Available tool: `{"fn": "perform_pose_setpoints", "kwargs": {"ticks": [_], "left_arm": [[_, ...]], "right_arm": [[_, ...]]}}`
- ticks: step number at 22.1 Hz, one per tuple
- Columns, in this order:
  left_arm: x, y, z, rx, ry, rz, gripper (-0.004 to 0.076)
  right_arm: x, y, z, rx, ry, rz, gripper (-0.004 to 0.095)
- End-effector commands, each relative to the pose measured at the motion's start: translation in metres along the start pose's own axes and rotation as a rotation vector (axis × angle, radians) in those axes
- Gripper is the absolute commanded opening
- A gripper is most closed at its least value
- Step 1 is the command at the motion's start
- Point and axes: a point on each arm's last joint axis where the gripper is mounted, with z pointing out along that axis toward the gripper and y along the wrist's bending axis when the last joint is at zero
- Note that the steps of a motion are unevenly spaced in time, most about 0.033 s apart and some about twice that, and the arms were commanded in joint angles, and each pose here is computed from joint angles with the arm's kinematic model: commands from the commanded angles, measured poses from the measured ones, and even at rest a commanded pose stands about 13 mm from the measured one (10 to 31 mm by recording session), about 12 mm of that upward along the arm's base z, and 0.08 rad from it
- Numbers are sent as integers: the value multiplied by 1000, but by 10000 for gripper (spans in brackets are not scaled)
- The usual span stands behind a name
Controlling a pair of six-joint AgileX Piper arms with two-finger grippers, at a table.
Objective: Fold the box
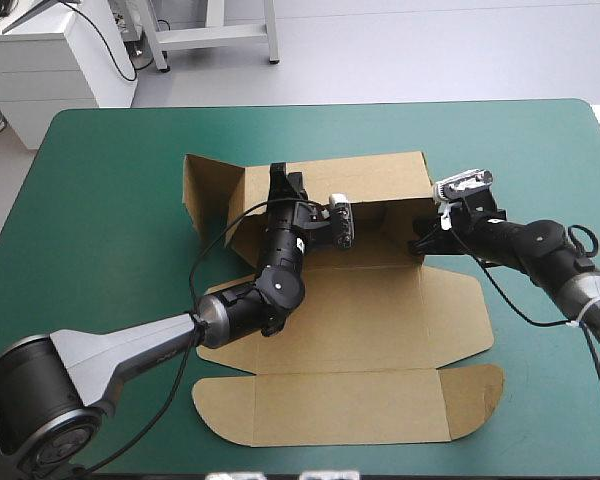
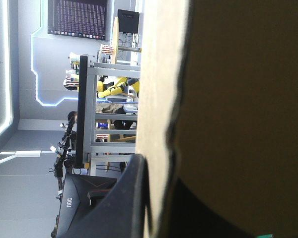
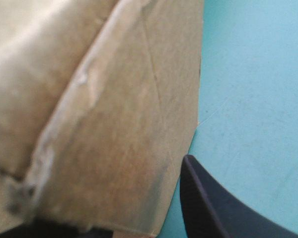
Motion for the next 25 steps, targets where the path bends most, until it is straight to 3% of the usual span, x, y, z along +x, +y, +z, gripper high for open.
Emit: {"fn": "perform_pose_setpoints", "kwargs": {"ticks": [1,6,8,9,11,15,19,25], "left_arm": [[-2,10,-6,4,-23,-64,-8],[-2,10,-6,4,-23,-65,-8],[-2,10,-6,4,-23,-68,-8],[-2,10,-6,3,-21,-90,-8],[-1,11,-6,-7,-10,-110,-8],[-2,13,-6,-29,-18,-83,-8],[-2,12,-6,-28,-17,-80,-8],[-2,12,-6,-28,-17,-80,-3]], "right_arm": [[-21,-6,-13,94,-124,13,352],[-23,-1,-13,53,-144,-122,306],[-24,4,-12,32,-153,-146,232],[-24,12,-10,10,-151,-181,109],[-25,21,-7,4,-152,-220,-9],[-28,21,-5,90,-171,-219,-11],[-26,25,-5,43,-149,-257,-9],[-22,25,-5,39,-101,-259,-9]]}}
